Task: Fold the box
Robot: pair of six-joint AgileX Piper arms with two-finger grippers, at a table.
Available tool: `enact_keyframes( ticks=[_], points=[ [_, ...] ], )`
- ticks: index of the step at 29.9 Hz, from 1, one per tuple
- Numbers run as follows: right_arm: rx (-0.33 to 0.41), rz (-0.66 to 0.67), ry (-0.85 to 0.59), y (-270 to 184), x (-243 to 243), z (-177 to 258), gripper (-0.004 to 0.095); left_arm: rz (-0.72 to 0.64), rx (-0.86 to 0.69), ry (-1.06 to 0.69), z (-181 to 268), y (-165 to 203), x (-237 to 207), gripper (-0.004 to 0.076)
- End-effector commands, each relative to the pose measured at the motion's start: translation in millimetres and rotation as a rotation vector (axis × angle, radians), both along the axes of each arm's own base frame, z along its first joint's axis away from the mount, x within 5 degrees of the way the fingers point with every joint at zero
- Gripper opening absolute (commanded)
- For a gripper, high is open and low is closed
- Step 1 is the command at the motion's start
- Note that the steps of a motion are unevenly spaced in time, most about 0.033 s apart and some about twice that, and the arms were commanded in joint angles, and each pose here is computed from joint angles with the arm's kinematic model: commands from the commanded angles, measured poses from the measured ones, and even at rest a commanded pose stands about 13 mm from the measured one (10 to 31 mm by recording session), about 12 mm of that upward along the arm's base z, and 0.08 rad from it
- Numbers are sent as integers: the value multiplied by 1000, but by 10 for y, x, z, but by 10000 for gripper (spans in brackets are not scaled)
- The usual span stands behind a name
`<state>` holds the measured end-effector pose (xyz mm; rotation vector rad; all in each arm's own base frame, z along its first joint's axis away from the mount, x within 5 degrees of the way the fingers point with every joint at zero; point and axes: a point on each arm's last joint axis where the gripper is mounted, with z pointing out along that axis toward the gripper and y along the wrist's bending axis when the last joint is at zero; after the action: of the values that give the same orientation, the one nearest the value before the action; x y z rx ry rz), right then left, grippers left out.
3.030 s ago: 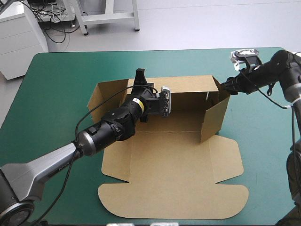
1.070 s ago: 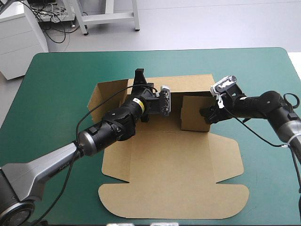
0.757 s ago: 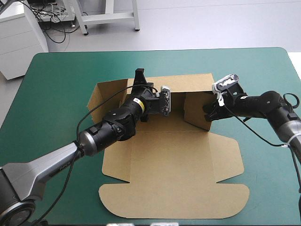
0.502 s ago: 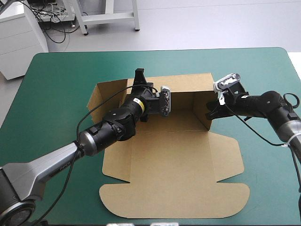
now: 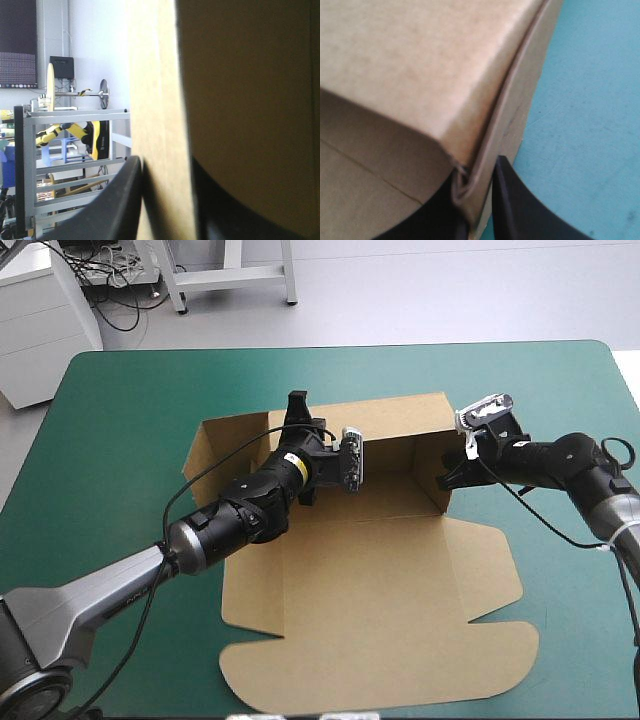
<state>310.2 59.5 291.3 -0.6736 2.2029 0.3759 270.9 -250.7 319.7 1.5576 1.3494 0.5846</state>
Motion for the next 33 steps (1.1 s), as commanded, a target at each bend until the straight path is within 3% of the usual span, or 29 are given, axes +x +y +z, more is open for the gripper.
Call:
enact_keyframes(
  ticks=[1, 5, 21, 28, 33],
  points=[
    [72, 29, -35, 68, -72, 209, -22, -45, -118, -37, 334, -3, -196, 347],
    [80, 22, -34, 67, -69, 216, -22, -57, -211, 16, 449, -23, -380, 441],
    [107, -21, -47, 58, -42, 241, -21, -187, -354, 182, 686, -260, -1148, 442],
    [111, -25, -49, 57, -39, 244, -22, -107, -567, 278, 1107, -170, -1042, 442],
    [115, -32, -47, 56, -37, 244, -22, 69, -793, 325, 1467, 211, -628, 442]
  ],
)
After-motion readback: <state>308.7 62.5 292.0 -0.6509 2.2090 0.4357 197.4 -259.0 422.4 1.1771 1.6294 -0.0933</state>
